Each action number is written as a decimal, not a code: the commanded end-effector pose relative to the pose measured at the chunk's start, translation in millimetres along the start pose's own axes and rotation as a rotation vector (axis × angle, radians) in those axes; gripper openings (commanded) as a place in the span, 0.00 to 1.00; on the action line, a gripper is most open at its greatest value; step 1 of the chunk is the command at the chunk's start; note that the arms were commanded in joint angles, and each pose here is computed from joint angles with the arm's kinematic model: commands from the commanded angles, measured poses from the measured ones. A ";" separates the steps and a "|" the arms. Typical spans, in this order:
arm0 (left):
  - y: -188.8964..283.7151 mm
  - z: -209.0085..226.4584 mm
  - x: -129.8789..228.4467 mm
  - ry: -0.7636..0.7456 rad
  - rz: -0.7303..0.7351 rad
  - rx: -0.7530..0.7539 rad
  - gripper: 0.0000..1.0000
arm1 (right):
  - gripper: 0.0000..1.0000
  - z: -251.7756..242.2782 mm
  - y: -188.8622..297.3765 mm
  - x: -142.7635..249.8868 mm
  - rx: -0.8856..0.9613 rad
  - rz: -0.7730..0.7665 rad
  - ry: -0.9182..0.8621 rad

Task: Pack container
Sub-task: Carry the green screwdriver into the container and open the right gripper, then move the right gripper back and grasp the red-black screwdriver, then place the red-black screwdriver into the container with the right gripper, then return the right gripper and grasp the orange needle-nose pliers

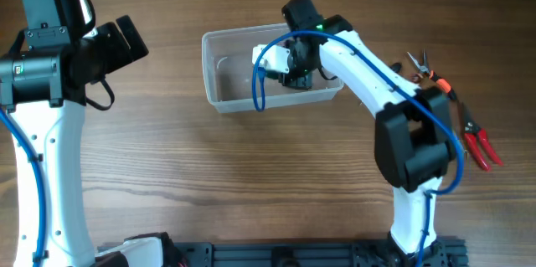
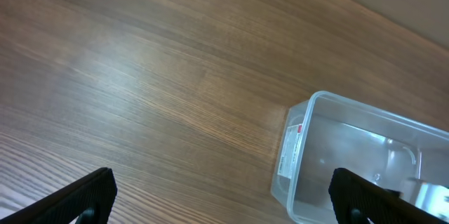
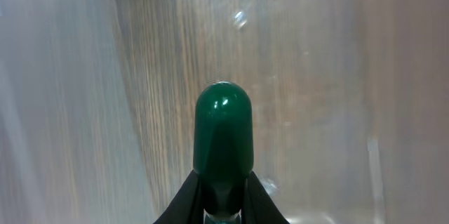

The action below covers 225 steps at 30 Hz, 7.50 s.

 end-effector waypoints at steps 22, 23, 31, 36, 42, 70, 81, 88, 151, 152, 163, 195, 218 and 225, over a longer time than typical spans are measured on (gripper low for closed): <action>-3.0 1.6 0.2 0.013 0.009 -0.006 1.00 | 0.31 15.2 -13.8 2.3 -0.080 -0.009 -0.076; -3.0 1.6 0.2 0.013 0.009 -0.006 1.00 | 0.31 16.6 -13.6 2.8 -0.086 -0.006 -0.079; -3.0 1.5 0.1 0.013 0.008 -0.006 1.00 | 0.38 36.3 -10.2 10.7 -0.165 0.040 -0.182; -3.0 1.5 0.2 0.013 0.009 -0.006 1.00 | 0.39 38.1 -9.9 11.4 -0.172 0.045 -0.208; -3.0 1.5 0.1 0.012 0.008 -0.006 1.00 | 0.56 29.9 -10.5 6.1 -0.143 0.020 -0.244; -3.0 0.7 -1.6 0.012 0.002 -0.002 1.00 | 0.95 -52.2 256.4 154.2 0.562 -0.168 -2.308; -3.0 0.8 -1.5 0.013 0.002 -0.003 1.00 | 0.96 -54.6 131.1 210.8 0.376 0.196 -2.438; -3.0 0.8 -1.5 0.012 0.002 -0.003 1.00 | 0.96 -47.1 85.2 225.3 0.285 0.312 -2.468; -3.0 0.8 -1.5 0.012 0.002 -0.003 1.00 | 0.04 -40.3 74.0 241.5 0.253 0.229 -2.014; -3.0 0.8 -1.5 0.012 0.002 -0.003 1.00 | 0.04 -49.2 93.8 234.5 0.307 0.195 -1.969; -3.0 0.7 -1.6 0.012 0.002 -0.002 1.00 | 0.04 -59.7 190.8 -20.2 0.437 -0.066 -0.486; -3.0 0.7 -1.6 0.012 0.002 -0.002 1.00 | 0.49 -18.7 84.5 -37.9 0.109 0.092 -0.504; -3.0 0.8 -1.4 0.012 0.002 -0.003 1.00 | 0.74 -0.1 135.8 287.9 0.385 0.326 -1.655; -3.0 0.8 -1.3 0.012 0.003 -0.003 1.00 | 0.76 19.4 81.4 304.1 0.374 0.330 -1.663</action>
Point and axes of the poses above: each gripper's point midway between its finger pads, its own y axis back along the fingers, its own z axis along the line the jaws close on, x = y × z, the point moved 1 cm from there along y, back along the fingers, and after that the axes turned 6 degrees about y, right-handed, at the moved point
